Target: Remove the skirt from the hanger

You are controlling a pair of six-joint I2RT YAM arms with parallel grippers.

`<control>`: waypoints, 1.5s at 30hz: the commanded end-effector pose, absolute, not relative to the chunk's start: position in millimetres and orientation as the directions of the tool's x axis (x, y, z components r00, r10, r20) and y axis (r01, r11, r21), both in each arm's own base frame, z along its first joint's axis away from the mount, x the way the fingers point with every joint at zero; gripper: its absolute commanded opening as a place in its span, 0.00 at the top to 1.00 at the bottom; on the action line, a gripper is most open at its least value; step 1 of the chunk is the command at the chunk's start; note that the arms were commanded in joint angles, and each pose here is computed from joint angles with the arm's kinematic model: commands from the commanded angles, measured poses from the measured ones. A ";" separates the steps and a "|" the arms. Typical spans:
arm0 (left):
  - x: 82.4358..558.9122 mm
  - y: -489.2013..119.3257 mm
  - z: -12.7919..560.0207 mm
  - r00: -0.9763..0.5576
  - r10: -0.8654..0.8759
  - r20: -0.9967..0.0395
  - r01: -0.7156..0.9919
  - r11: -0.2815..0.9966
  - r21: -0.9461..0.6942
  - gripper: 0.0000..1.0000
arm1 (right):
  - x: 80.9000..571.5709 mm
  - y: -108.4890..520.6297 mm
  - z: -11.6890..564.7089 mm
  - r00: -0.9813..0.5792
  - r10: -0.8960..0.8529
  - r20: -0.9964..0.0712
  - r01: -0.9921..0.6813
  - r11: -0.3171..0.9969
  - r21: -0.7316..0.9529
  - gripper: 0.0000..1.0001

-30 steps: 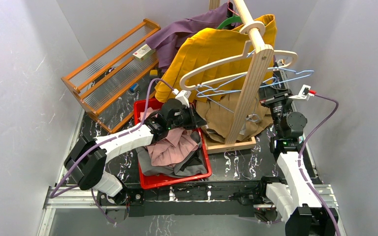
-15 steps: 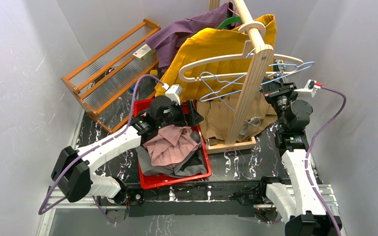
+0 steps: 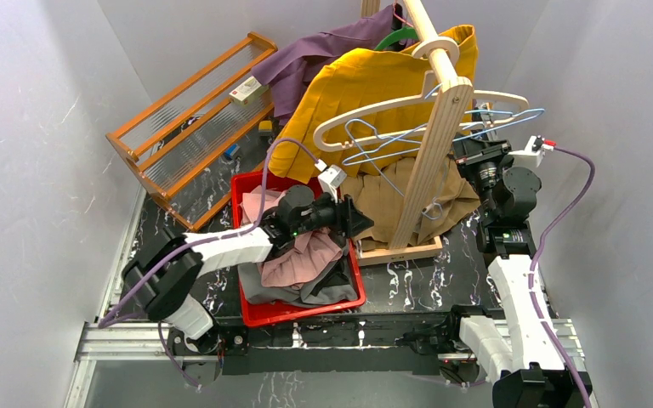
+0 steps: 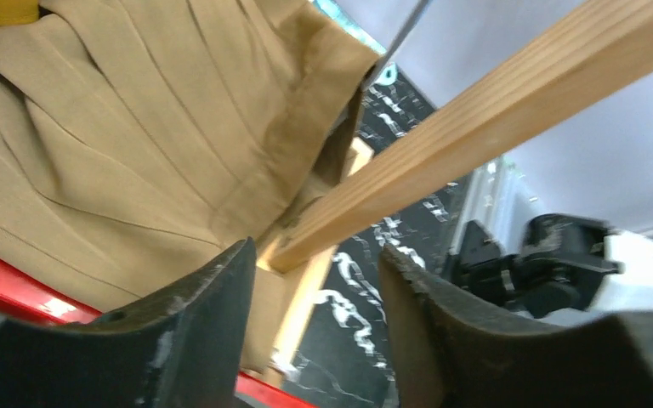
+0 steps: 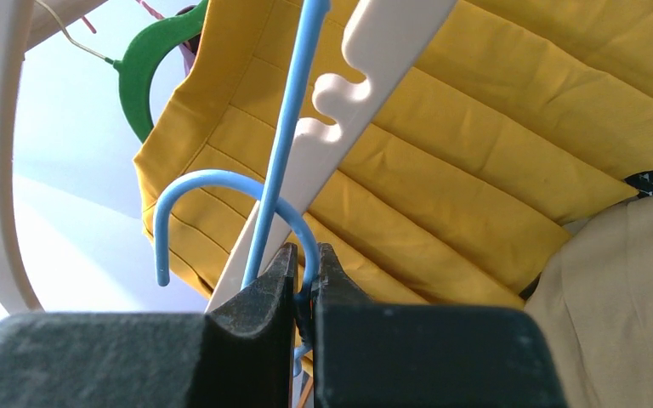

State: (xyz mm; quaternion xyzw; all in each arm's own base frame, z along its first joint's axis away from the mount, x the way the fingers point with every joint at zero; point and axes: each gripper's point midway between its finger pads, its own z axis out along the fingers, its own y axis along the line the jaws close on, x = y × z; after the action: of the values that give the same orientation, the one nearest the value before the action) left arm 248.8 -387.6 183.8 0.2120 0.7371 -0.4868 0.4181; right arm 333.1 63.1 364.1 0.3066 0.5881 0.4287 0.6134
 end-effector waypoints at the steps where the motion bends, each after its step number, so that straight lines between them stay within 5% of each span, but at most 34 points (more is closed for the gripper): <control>1: 276.5 -400.6 199.4 -0.424 -0.141 -0.895 0.806 0.392 -0.443 0.51 | 322.7 69.2 420.3 -0.031 0.901 -0.433 -0.301 0.405 0.863 1.00; 5: 274.9 -416.3 187.6 -0.423 -0.122 -0.898 0.839 0.323 -0.439 0.50 | 320.8 68.9 423.4 -0.033 0.908 -0.418 -0.298 0.391 0.871 1.00; 10: 279.4 -428.0 180.7 -0.387 -0.190 -0.902 0.861 0.275 -0.428 0.29 | 323.5 70.7 424.6 -0.053 0.914 -0.402 -0.287 0.371 0.883 1.00; 29: 281.2 -496.6 169.6 -0.221 -0.205 -0.953 0.957 0.143 -0.253 0.25 | 324.4 74.1 434.3 -0.078 0.932 -0.353 -0.303 0.315 0.899 1.00; 34: 294.9 -504.0 160.7 -0.233 -0.201 -0.952 0.944 0.190 -0.271 0.41 | 324.9 78.9 435.1 -0.115 0.946 -0.303 -0.317 0.254 0.914 1.00; 35: 298.4 -507.9 157.9 -0.249 -0.200 -0.948 0.938 0.196 -0.287 0.58 | 326.1 80.0 437.1 -0.122 0.948 -0.294 -0.322 0.243 0.915 1.00; 36: 302.3 -508.4 155.3 -0.255 -0.197 -0.947 0.931 0.213 -0.296 0.64 | 325.5 80.1 442.1 -0.118 0.946 -0.301 -0.330 0.249 0.911 1.00; 38: 307.9 -510.9 153.4 -0.255 -0.186 -0.949 0.926 0.234 -0.295 0.64 | 323.4 76.5 447.2 -0.093 0.946 -0.312 -0.330 0.266 0.906 1.00; 40: 312.9 -508.9 140.6 -0.263 -0.153 -0.953 0.915 0.273 -0.297 0.93 | 323.8 74.6 448.7 -0.074 0.939 -0.335 -0.333 0.293 0.896 1.00; 41: 314.1 -507.0 141.2 -0.261 -0.153 -0.953 0.912 0.286 -0.295 0.98 | 324.8 73.6 448.8 -0.059 0.931 -0.360 -0.338 0.321 0.885 1.00; 43: 307.2 -502.9 151.8 -0.280 -0.141 -0.950 0.909 0.278 -0.310 1.00 | 326.3 74.4 457.9 0.042 0.859 -0.510 -0.445 0.473 0.760 1.00; 45: 304.5 -500.4 154.0 -0.308 -0.143 -0.940 0.897 0.284 -0.337 1.00 | 329.1 82.8 455.1 0.014 0.869 -0.495 -0.505 0.433 0.746 1.00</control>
State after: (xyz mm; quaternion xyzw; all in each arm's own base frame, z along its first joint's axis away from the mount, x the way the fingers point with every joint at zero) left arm 305.0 -504.9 121.3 0.3113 0.6313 -0.5170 0.4871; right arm 341.6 74.6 402.5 0.2763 0.5678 0.4684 0.6179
